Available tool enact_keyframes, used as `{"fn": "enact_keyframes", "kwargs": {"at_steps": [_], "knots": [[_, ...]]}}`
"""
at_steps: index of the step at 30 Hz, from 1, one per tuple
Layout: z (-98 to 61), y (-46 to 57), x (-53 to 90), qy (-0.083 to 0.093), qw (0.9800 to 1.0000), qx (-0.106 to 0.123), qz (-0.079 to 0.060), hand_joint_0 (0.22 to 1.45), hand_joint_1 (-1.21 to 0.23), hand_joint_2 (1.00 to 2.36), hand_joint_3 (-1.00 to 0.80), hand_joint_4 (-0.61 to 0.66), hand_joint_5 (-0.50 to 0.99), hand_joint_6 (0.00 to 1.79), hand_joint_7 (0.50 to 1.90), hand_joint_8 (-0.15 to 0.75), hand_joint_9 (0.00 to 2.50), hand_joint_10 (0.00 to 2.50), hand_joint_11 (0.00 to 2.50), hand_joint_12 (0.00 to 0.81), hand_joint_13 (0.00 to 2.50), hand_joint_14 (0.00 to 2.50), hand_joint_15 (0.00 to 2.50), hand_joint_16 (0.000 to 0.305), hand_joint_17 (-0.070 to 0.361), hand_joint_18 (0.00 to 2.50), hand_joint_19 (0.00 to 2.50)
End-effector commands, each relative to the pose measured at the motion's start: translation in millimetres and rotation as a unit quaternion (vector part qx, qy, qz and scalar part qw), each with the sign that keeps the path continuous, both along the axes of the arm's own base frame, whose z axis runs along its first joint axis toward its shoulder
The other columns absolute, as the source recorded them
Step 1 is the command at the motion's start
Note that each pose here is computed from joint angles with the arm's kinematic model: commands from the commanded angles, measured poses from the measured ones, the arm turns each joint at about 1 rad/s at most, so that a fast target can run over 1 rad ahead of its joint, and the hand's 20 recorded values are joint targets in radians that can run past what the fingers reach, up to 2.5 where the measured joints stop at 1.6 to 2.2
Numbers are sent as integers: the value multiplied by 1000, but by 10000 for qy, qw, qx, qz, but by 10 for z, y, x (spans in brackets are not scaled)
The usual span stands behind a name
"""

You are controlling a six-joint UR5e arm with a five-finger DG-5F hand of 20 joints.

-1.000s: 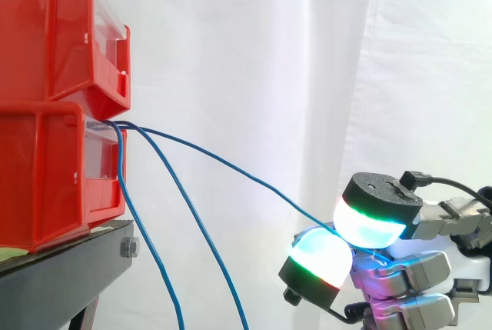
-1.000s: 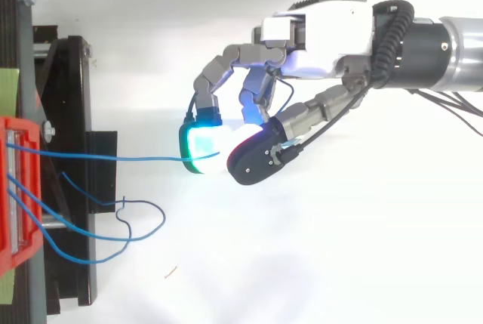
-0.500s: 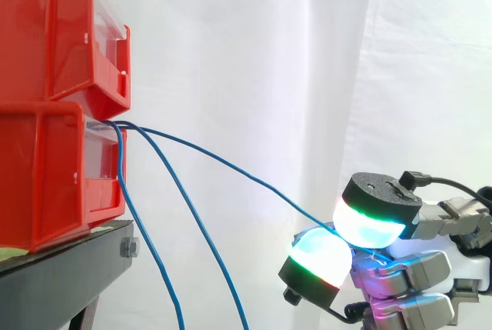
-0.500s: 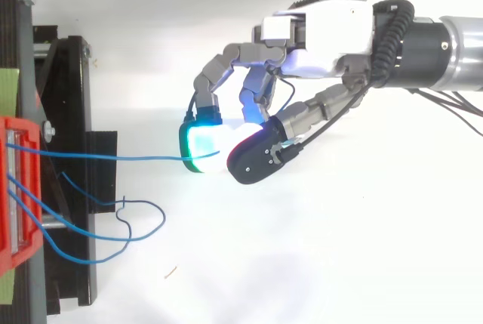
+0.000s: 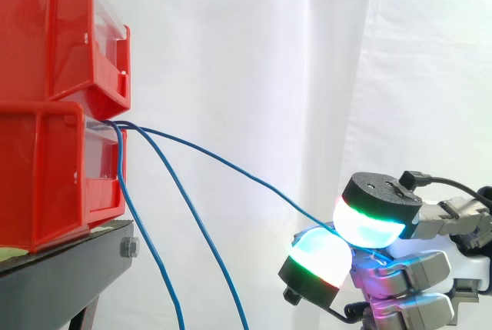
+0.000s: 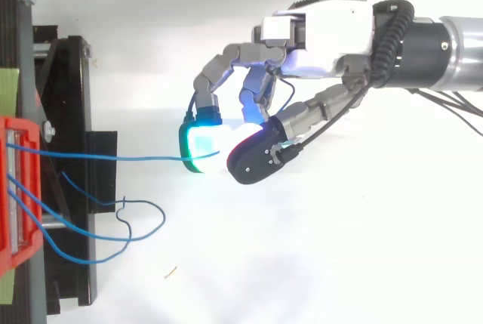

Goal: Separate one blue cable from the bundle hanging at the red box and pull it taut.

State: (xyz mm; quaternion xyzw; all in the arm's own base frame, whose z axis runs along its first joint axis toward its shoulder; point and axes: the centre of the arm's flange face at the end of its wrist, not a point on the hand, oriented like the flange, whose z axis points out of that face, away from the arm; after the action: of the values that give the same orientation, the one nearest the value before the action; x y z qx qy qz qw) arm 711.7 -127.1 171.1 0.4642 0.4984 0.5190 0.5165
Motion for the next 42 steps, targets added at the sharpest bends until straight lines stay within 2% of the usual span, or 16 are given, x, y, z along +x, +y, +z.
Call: {"fn": "enact_keyframes", "kwargs": {"at_steps": [1, 42], "knots": [[-1, 4, 0, 1, 10000, 0, 2, 690, -815, 1017, -171, 113, -199, 892, 930, 340, 1142, 755, 1335, 369, 1386, 2, 1537, 47, 105, 1132, 977], [-1, 4, 0, 1, 10000, 0, 2, 688, -815, 1017, -172, 117, -198, 890, 938, 348, 1152, 721, 1342, 371, 1388, 2, 1537, 47, 105, 1115, 968]]}}
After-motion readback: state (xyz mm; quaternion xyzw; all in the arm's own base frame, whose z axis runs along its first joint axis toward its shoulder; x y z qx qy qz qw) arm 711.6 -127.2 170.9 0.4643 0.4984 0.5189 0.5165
